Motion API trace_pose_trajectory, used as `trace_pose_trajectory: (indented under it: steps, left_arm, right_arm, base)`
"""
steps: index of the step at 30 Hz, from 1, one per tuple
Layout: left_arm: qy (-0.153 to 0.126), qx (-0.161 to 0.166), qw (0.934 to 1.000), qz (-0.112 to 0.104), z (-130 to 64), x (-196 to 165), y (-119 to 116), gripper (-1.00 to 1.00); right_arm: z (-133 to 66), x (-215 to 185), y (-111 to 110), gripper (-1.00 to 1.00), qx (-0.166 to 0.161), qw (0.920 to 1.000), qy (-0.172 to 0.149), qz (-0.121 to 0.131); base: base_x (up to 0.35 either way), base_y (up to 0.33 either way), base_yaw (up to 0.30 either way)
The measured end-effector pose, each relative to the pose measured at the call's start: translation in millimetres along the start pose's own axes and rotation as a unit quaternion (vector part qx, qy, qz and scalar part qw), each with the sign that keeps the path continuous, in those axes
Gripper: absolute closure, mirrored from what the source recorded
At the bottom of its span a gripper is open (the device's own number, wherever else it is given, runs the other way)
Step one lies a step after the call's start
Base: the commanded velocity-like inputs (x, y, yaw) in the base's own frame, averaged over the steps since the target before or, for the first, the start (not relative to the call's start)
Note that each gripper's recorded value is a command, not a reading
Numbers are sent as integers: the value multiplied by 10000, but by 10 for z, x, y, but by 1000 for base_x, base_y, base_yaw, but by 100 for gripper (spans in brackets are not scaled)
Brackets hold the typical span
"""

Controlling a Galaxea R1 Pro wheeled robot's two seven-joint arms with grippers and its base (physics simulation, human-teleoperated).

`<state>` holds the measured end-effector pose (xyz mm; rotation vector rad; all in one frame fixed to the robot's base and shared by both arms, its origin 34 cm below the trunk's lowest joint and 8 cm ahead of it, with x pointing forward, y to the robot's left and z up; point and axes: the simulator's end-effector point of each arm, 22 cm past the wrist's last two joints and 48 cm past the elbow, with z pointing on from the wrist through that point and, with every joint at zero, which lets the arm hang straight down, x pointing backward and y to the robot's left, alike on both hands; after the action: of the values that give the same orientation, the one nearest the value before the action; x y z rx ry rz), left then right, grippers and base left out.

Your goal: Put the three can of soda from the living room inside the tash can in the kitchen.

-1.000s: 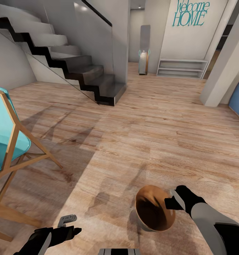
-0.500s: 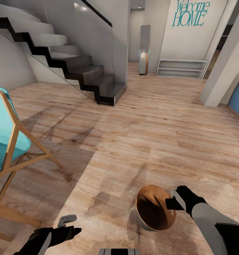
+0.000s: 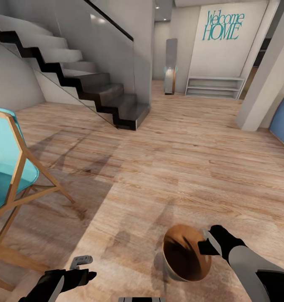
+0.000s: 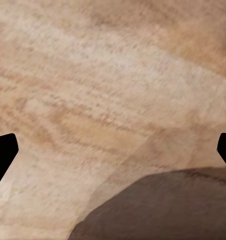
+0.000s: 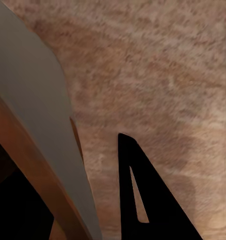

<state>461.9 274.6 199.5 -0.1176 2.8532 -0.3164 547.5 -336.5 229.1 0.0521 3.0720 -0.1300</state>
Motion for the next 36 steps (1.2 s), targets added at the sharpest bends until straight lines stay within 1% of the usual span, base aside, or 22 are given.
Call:
trace_pose_trajectory:
  steps: [3,6,8,11,17,20,25,30,32,33,36]
  left_arm:
    - [-59,0,10000,14,-37,-48,-11,-100]
    - [-118,3,9999,27,-74,-96,-23,-100]
    - [-158,7,9999,36,-100,-127,-32,-100]
    - [-265,14,9996,64,-139,-195,-46,-100]
    - [-441,25,9990,109,-220,-313,-73,-100]
    - [-508,28,9986,125,-261,-361,-85,-100]
    - [-610,23,9980,147,-330,-438,-102,-100]
    - [-750,26,9970,181,-403,-530,-122,-100]
    - [-798,28,9966,191,-432,-562,-131,-100]
    - [-827,29,9964,198,-448,-581,-135,-100]
    - [-894,36,9958,207,-493,-627,-148,-100]
  right_arm:
    - [-37,8,9,100,-30,10000,-29,35]
    - [-77,7,-8,100,-4,10000,-70,7]
    - [-113,-28,-11,100,-19,9999,-148,35]
    - [-164,-121,-12,100,-49,9993,-376,73]
    - [-220,-108,-30,100,-44,9986,-522,63]
    - [-278,-145,-43,100,-82,9980,-608,119]
    - [-362,-175,-129,100,-23,9974,-708,103]
    - [-467,-313,-145,100,-58,9943,-1053,150]
    - [-464,-281,-147,100,-51,9938,-1102,128]
    - [-452,-275,-152,100,-50,9925,-1218,128]
    - [-475,-257,-146,100,-69,9916,-1285,139]
  base:
    - [0,0,0]
    - [0,0,0]
    - [0,0,0]
    - [0,0,0]
    - [0,0,0]
    - [0,0,0]
    - [0,0,0]
    - [0,0,0]
    - [0,0,0]
    - [0,0,0]
    - [0,0,0]
